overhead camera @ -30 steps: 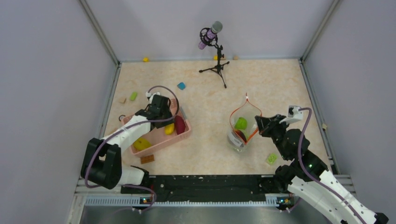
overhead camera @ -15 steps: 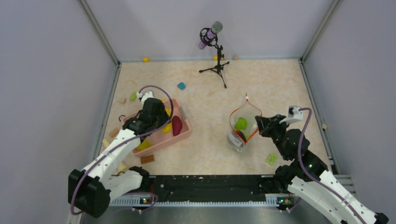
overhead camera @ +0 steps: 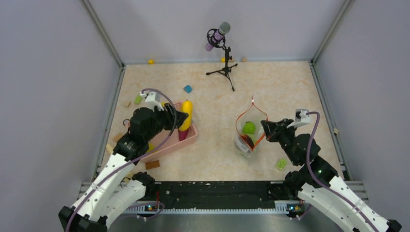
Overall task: Place the food in the zip-top bag and seal the zipper
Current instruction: Pick up the fake fruit from the bin, then place the fake fruit in the zipper food storage bag, then pick up the fake vegetable from the bin, then place the fake vegetable in the zipper food storage bag.
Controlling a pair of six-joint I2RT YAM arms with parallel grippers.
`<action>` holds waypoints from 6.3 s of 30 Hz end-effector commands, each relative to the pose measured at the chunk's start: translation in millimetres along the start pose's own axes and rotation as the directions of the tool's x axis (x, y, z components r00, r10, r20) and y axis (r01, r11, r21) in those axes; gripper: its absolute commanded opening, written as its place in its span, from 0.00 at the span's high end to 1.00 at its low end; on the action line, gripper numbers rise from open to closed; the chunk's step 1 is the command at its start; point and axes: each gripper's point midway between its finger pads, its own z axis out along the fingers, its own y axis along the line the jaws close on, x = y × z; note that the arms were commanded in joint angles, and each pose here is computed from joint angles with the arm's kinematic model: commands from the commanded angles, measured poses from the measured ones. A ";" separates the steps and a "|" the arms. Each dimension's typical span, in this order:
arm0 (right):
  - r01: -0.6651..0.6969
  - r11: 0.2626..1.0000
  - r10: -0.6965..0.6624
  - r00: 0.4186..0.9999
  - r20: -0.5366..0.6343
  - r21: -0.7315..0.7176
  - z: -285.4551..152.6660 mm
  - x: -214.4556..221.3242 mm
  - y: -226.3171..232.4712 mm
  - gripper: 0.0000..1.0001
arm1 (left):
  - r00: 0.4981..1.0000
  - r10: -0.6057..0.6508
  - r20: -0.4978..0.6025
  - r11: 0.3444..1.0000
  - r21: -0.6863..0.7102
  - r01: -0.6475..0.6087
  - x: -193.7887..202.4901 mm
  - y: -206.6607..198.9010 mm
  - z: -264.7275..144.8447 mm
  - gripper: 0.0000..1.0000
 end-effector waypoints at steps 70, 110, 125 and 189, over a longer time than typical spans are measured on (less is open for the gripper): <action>0.012 0.998 -0.008 0.998 0.061 -0.066 0.2 -13.3 12.5 1.00 | 0.975 0.204 0.086 0.856 0.467 -0.221 61.2 -240.5 30.4 0.03; 0.016 0.998 -0.013 0.998 0.056 -0.059 1.1 -12.3 11.5 1.00 | 0.976 -0.217 0.000 0.874 -0.445 0.194 63.6 94.7 34.5 0.03; 0.022 0.998 -0.019 0.998 0.056 -0.052 1.8 -11.8 10.0 1.00 | 0.960 -0.248 -0.126 0.859 -0.488 0.158 100.7 117.3 72.9 0.11; 0.051 0.995 -0.048 0.998 0.038 -0.085 1.9 -9.1 16.1 1.00 | 0.957 0.279 -0.076 0.719 0.677 -0.156 23.2 -218.0 6.5 1.00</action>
